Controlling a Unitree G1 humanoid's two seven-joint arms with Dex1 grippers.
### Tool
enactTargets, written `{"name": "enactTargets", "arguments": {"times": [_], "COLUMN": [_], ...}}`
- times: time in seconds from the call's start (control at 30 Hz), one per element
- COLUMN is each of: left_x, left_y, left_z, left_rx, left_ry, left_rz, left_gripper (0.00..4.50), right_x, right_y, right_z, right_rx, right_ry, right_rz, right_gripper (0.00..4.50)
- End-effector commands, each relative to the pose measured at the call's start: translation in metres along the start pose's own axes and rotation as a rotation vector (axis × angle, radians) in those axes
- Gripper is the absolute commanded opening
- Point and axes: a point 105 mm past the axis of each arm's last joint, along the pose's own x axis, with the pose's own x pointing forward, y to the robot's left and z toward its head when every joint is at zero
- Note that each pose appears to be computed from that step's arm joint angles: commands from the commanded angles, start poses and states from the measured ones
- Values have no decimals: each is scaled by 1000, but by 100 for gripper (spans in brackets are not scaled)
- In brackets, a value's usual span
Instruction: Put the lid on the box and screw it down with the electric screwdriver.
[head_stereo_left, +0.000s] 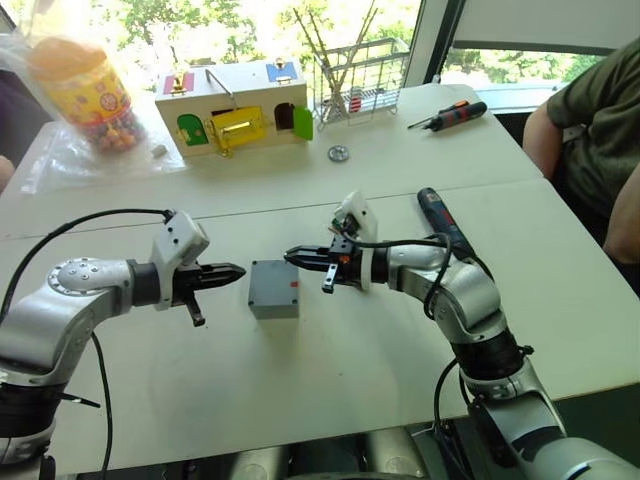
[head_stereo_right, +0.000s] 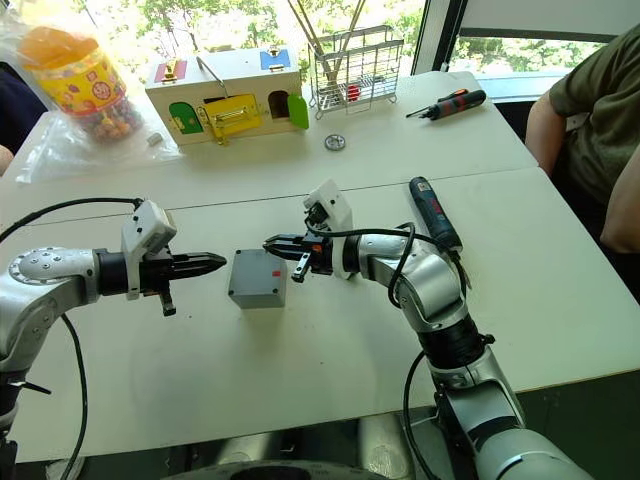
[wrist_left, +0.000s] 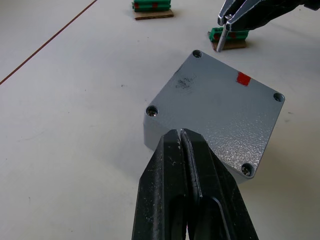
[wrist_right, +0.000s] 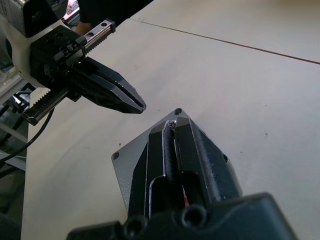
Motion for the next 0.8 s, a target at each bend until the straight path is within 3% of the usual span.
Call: {"name": "enactTargets", "arguments": {"times": [0.03, 0.8], "left_x": [1, 7], "left_y": [-4, -4], "left_z": [11, 16], "left_rx": [39, 59], "left_ry": [-29, -34], "left_rz": [-10, -14], "left_gripper": [0, 0], "right_x": [3, 3], "right_y": [1, -13], "right_z": [11, -5], "right_rx": [-48, -33], "right_ry": [-31, 2], "right_rz": [4, -41], "right_gripper": [7, 7]}}
